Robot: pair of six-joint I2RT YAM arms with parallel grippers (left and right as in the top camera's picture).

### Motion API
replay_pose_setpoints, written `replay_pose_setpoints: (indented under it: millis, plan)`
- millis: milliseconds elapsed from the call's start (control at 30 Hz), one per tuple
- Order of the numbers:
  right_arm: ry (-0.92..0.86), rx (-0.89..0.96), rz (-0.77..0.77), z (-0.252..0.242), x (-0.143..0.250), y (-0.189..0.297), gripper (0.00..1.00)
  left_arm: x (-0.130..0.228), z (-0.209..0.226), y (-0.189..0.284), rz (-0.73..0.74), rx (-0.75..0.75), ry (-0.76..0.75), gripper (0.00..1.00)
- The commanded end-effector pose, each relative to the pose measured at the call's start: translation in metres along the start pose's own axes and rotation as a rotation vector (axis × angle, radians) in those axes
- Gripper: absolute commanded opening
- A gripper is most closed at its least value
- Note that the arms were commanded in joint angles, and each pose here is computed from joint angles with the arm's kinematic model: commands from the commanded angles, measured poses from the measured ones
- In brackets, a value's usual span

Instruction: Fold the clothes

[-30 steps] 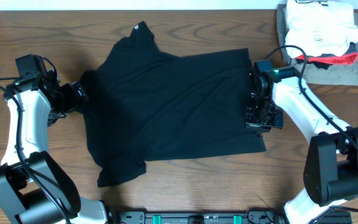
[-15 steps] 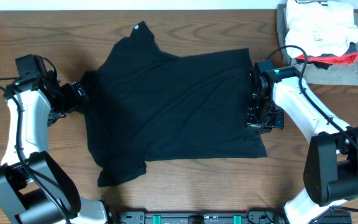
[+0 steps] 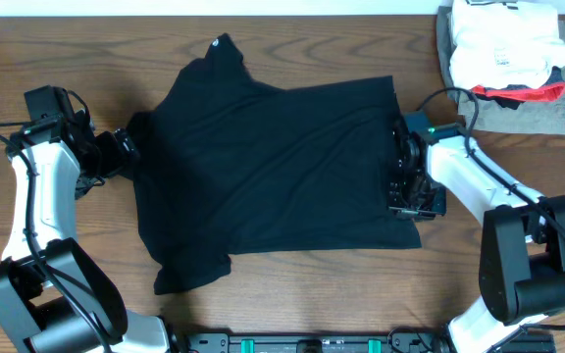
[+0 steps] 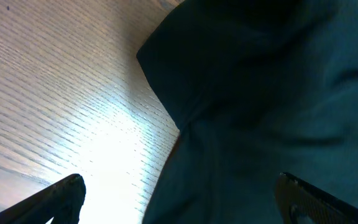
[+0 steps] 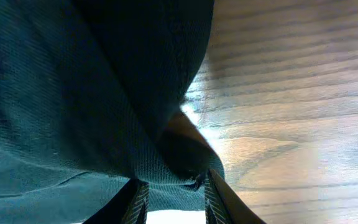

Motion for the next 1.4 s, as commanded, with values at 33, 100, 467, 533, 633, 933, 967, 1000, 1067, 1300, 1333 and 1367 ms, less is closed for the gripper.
replay_pose_setpoints:
  millis: [33, 100, 467, 533, 633, 933, 967, 1000, 1067, 1300, 1333, 1367]
  plan:
    - [0.012, -0.010, -0.019, 0.000, -0.002, 0.000, 0.18, -0.004, 0.001, 0.002, -0.009, -0.006, 0.015, 0.98]
    - [0.019, -0.012, -0.026, 0.000, -0.004, 0.000, 0.11, -0.003, 0.001, 0.002, -0.008, -0.006, 0.015, 0.98]
    - [0.017, -0.021, -0.048, -0.009, -0.015, 0.013, 0.02, -0.003, 0.001, 0.002, -0.006, -0.008, 0.016, 0.98]
    - [0.016, -0.023, -0.048, -0.012, -0.017, 0.017, 0.01, -0.003, 0.001, 0.002, -0.006, -0.007, 0.016, 0.98]
    - [0.002, -0.014, -0.043, -0.020, -0.017, 0.019, 0.01, -0.003, 0.001, 0.002, -0.005, -0.008, 0.016, 0.98]
    - [-0.039, 0.003, 0.048, -0.037, 0.002, 0.018, 0.01, -0.002, 0.002, 0.002, -0.002, -0.009, 0.016, 0.98]
    - [-0.040, 0.004, 0.054, -0.037, 0.003, 0.018, 0.01, -0.001, 0.002, 0.002, 0.001, -0.010, 0.016, 0.98]
    - [-0.041, 0.004, 0.058, -0.038, 0.004, 0.018, 0.01, 0.000, 0.002, 0.002, 0.006, -0.012, 0.017, 0.98]
    - [-0.044, 0.004, 0.066, -0.038, 0.005, 0.019, 0.01, 0.003, 0.004, 0.002, 0.020, -0.018, 0.019, 0.98]
    - [-0.024, -0.066, 0.082, -0.028, 0.008, 0.019, 0.29, 0.024, 0.011, 0.004, 0.113, -0.054, 0.041, 0.98]
    - [-0.019, -0.078, 0.083, -0.026, 0.009, 0.019, 0.34, 0.028, 0.013, 0.004, 0.133, -0.062, 0.054, 0.98]
    - [-0.012, -0.087, 0.084, -0.025, 0.009, 0.020, 0.36, 0.032, 0.014, 0.005, 0.150, -0.070, 0.064, 0.98]
Point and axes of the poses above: each gripper's point midway between its finger pads, its own y axis back along the fingers, its own z axis along the line the jaws close on, x = y × z, the point moved 2 cm from there along y, back along the fingers, and after that the axes turned 9 degrees about y, right-handed, at the moved point
